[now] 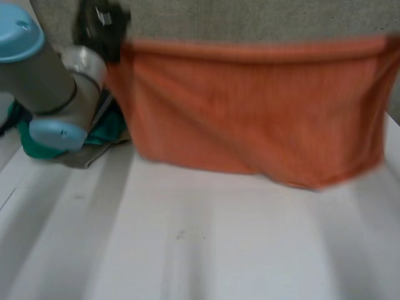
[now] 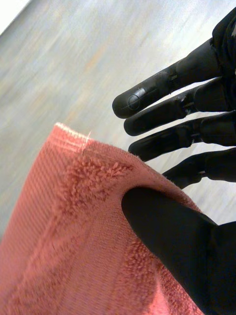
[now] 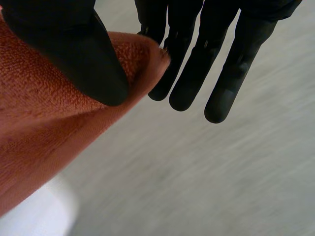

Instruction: Fold the laundry.

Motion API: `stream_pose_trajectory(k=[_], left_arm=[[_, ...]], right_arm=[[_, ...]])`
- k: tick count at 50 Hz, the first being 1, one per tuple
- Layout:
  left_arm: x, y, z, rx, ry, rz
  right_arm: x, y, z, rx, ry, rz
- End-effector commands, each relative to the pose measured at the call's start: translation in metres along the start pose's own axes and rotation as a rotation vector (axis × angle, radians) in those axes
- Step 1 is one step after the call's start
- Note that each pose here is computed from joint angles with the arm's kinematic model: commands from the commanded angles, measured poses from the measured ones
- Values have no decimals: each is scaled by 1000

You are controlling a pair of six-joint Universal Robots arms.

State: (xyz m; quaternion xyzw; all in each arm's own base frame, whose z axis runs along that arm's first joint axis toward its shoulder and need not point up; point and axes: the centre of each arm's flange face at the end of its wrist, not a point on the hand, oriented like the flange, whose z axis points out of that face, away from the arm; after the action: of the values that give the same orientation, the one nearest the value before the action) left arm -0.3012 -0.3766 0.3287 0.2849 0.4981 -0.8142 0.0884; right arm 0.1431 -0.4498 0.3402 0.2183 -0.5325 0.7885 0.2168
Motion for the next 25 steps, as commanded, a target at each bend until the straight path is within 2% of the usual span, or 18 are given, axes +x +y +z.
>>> stream_pose_trajectory(k=[1,12,19,25], left_arm=[[-36,-44,26,307,-200,-59],[-8,27,-5,17,-61,-74],[38,76,-47,-108,119,-86],[71,100,-96,-278,285,-99]], right_arm=[[36,-44,22,359,206,183],[-6,1,10,222,28,207],[-64,65,-26,-34,-205,219],[-85,99,-61,-231,-328,154]])
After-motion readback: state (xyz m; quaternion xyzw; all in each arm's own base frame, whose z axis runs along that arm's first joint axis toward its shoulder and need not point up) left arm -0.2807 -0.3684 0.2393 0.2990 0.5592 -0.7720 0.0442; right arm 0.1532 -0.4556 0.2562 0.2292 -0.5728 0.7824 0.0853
